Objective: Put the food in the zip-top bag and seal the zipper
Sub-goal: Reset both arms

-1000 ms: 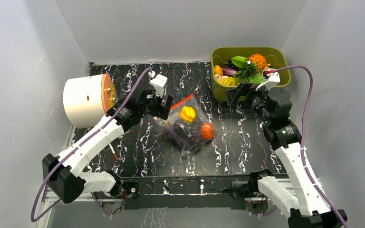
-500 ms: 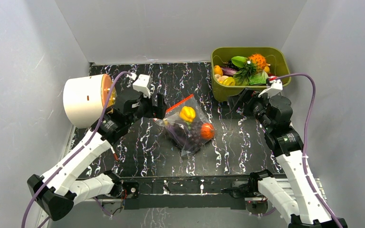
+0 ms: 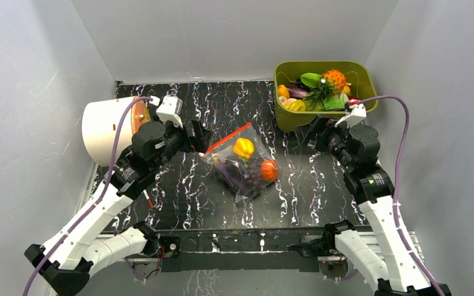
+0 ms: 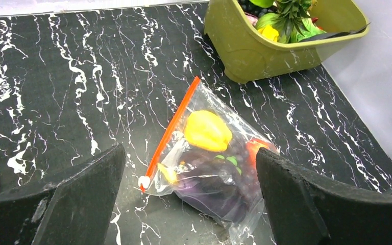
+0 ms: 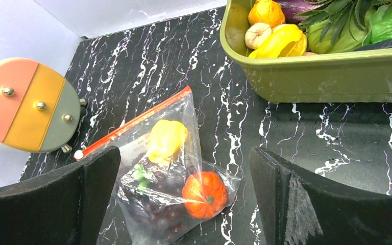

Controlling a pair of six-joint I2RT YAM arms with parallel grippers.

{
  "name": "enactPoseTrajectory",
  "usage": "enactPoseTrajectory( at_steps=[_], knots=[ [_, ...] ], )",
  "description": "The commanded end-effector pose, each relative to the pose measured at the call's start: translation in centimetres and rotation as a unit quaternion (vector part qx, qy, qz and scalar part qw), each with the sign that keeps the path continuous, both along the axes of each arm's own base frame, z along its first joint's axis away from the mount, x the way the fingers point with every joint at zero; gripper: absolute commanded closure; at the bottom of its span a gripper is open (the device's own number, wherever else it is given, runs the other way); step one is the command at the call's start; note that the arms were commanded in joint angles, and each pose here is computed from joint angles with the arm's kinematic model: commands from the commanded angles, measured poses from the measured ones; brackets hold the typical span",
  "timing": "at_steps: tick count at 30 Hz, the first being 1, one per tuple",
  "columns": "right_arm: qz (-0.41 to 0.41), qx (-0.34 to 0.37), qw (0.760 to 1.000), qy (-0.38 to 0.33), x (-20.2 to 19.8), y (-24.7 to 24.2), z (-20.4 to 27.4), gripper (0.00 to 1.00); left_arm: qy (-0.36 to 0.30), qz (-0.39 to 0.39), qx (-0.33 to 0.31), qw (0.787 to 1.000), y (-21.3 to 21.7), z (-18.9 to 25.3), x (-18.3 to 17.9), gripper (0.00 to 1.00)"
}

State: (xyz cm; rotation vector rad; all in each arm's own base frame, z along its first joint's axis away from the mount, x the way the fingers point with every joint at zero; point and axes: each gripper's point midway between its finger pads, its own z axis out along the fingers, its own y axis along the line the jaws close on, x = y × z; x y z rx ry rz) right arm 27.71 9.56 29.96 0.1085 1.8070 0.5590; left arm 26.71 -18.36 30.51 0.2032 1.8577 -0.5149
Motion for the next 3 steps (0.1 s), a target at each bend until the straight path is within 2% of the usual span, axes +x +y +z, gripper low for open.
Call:
enactPoseTrajectory(
  at_steps=[1,3],
  knots=[
    [0.001,0.006,0.999,-0.037,-0.49,-0.1,2.77,0.02,-0.012,0.028,-0.008,1.0,1.01,0.58,0.33,0.02],
    [0.001,0.006,0.999,-0.037,-0.55,-0.12,2.68,0.02,-0.016,0.023,-0.004,1.0,1.01,0.53,0.24,0.02]
  ],
)
